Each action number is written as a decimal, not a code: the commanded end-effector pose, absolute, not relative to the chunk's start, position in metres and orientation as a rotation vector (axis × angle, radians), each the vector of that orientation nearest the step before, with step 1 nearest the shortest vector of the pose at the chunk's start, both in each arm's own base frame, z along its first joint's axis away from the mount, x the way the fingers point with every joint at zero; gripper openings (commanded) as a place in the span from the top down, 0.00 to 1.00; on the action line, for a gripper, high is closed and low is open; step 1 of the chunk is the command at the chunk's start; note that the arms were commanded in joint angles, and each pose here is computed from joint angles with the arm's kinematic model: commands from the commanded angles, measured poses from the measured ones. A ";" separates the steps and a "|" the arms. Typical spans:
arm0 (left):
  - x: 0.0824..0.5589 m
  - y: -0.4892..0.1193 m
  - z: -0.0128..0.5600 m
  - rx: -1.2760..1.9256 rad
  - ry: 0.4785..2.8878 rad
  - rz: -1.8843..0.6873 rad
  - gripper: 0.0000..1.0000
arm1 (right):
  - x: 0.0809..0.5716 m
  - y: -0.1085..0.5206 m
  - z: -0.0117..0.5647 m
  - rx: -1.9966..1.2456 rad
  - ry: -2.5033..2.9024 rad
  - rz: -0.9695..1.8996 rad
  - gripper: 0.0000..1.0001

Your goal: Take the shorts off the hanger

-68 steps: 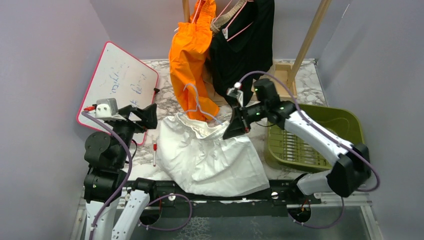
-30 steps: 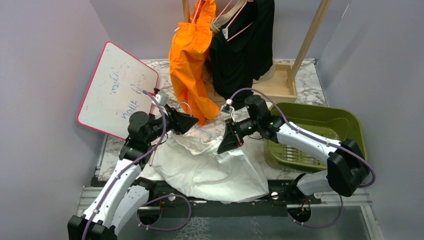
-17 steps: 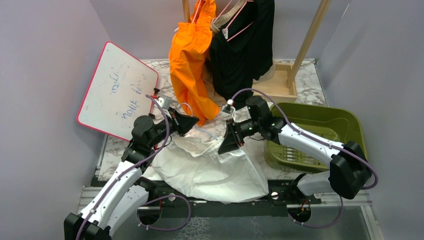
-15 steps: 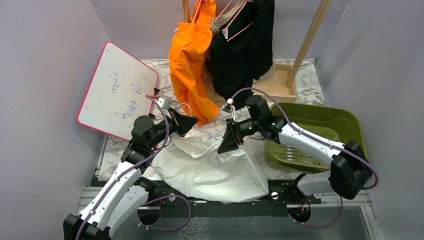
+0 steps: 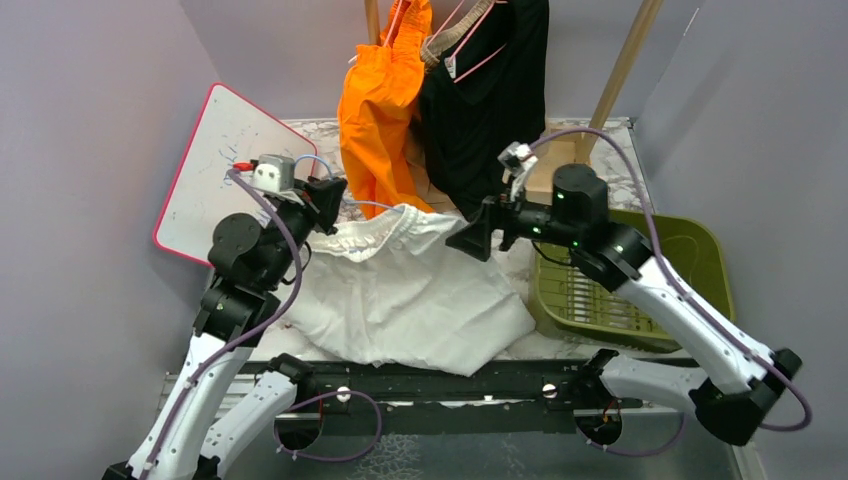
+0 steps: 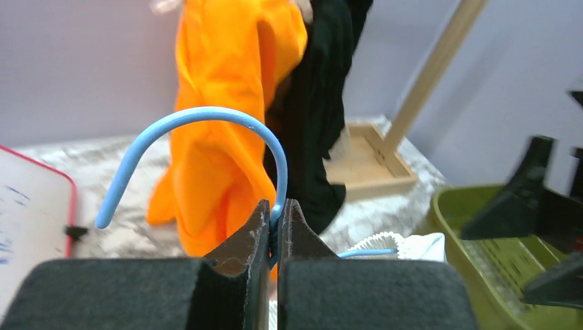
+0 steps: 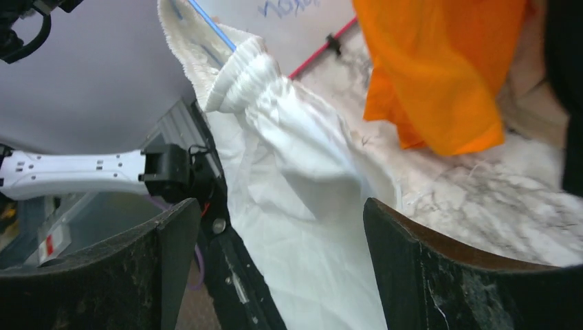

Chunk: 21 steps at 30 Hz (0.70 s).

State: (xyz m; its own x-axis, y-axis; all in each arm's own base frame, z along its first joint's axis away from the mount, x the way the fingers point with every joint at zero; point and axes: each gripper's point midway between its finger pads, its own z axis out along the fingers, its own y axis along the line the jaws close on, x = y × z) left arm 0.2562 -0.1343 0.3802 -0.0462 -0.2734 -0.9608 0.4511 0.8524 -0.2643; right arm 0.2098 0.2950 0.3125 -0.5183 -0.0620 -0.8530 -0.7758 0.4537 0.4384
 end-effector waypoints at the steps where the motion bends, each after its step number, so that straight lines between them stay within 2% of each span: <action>1: 0.252 -0.106 0.436 0.069 1.359 -0.477 1.00 | 0.218 0.263 0.354 -0.501 1.761 0.994 0.08; 4: 0.255 -0.113 0.417 0.072 1.387 -0.515 1.00 | 0.212 0.251 0.353 -0.438 1.722 1.002 0.07; 12: 0.258 -0.137 0.277 0.079 1.670 -0.621 1.00 | 0.192 0.261 0.265 -0.410 2.015 1.106 0.06; 13: 0.257 -0.140 0.263 0.086 1.700 -0.631 1.00 | 0.187 0.267 0.258 -0.435 2.047 1.144 0.08; 14: 0.256 -0.140 0.253 0.087 1.723 -0.633 1.00 | 0.183 0.273 0.253 -0.462 2.066 1.194 0.15; 15: 0.255 -0.140 0.246 0.072 1.734 -0.636 1.00 | 0.175 0.282 0.251 -0.502 2.074 1.274 0.20; 18: 0.251 -0.138 0.257 0.084 1.682 -0.642 1.00 | 0.158 0.308 0.250 -0.585 2.108 1.442 0.22; 21: 0.250 -0.135 0.255 0.121 1.692 -0.598 1.00 | 0.171 0.321 0.229 -0.510 2.213 1.253 0.22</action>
